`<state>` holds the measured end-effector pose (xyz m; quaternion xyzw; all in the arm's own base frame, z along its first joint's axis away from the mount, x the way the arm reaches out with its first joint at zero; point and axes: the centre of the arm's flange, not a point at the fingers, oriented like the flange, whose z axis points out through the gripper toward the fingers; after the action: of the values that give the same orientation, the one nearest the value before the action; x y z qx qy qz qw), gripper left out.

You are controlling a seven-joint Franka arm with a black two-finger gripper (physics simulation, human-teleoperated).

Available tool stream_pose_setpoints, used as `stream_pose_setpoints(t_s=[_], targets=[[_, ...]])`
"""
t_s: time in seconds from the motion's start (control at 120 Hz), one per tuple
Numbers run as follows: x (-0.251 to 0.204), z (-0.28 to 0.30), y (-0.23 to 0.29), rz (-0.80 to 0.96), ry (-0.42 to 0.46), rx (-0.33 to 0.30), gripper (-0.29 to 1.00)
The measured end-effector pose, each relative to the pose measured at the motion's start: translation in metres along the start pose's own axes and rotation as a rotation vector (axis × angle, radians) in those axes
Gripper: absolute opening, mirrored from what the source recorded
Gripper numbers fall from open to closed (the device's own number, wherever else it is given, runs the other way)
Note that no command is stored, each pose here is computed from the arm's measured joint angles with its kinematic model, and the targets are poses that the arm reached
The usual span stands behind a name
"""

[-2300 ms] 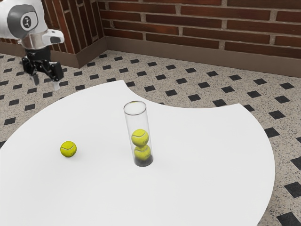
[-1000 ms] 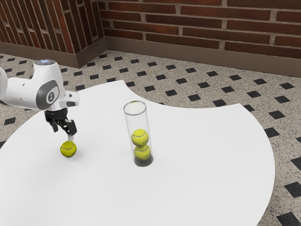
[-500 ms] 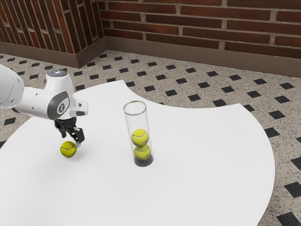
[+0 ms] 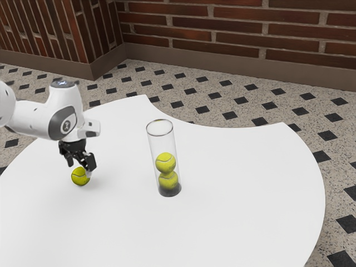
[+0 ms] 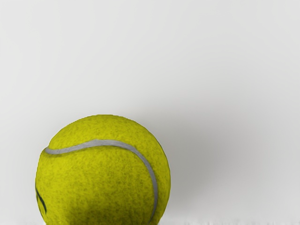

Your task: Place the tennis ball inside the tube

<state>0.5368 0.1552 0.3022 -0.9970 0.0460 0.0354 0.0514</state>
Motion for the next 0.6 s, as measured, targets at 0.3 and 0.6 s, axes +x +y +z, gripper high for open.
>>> stream_pose_setpoints(t_s=[0.3, 0.6], targets=[[0.008, -0.002, -0.002, -0.005, 0.032, 0.03, 0.7], [0.015, 0.012, 0.002, 0.001, 0.037, 0.047, 0.7]])
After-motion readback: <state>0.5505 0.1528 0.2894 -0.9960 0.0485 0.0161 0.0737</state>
